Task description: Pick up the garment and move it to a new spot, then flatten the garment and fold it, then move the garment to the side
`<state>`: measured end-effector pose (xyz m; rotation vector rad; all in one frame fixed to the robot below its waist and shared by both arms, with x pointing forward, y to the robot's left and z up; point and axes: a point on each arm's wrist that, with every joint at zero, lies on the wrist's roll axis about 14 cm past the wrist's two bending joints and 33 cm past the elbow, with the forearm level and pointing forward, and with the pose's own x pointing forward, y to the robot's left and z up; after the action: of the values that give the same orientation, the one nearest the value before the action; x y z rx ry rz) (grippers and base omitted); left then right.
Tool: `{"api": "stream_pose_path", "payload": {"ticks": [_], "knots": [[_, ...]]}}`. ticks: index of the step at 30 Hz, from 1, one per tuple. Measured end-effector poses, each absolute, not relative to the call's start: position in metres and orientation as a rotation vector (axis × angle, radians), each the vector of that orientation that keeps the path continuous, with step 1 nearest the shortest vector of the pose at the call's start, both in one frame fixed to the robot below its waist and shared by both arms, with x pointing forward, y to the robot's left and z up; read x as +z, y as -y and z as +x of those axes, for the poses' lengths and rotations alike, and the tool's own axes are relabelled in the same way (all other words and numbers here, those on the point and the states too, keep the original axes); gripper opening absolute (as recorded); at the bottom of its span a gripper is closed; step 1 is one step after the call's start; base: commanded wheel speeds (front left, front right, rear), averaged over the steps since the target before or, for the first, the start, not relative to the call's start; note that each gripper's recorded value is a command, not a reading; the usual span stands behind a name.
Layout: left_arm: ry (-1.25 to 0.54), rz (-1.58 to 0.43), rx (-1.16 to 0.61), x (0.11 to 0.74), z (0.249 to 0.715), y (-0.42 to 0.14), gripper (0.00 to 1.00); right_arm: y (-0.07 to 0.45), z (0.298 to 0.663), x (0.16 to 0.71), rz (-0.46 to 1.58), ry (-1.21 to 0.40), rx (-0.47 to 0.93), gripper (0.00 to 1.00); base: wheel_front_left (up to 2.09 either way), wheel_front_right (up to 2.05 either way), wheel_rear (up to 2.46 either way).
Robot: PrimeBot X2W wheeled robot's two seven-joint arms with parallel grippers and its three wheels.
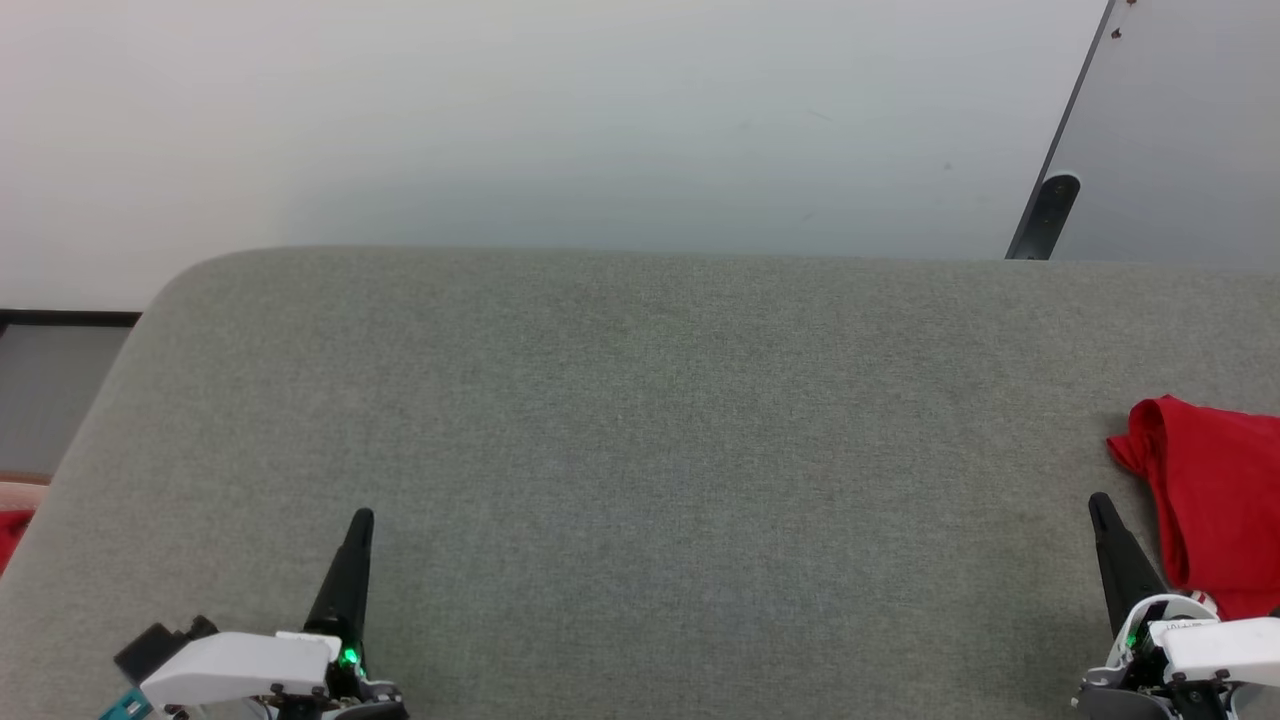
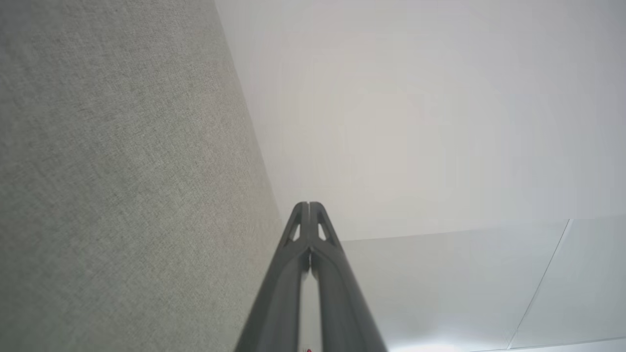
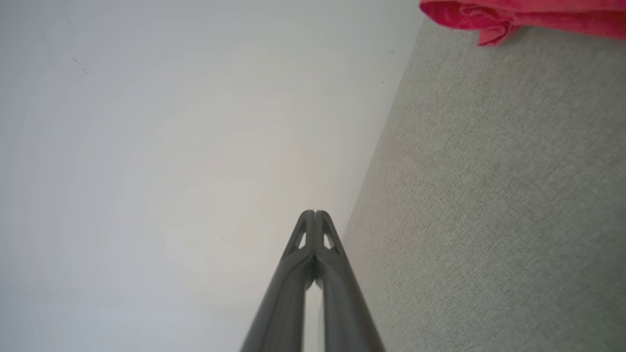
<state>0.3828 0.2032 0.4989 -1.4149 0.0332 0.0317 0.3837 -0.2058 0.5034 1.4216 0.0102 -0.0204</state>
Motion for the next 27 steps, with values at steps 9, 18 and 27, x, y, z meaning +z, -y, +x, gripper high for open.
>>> {"api": "stream_pose_path", "payload": {"ticks": [9,18,27], "knots": [[-0.024,-1.481,0.026,0.5005,0.3846,-0.2024,0.00,0.2036,0.3853,0.5035,1.486,-0.009,-0.017,0.00,0.00,0.00,0.00],[-0.014,-1.541,0.013,0.5035,0.3871,-0.2007,0.00,0.2021,0.3862,0.5032,1.544,-0.008,-0.014,0.00,0.00,0.00,0.00],[-0.010,-1.574,0.009,0.5039,0.3876,-0.1998,0.00,0.2009,0.3886,0.5058,1.571,-0.003,-0.005,0.00,0.00,0.00,0.00]]}}
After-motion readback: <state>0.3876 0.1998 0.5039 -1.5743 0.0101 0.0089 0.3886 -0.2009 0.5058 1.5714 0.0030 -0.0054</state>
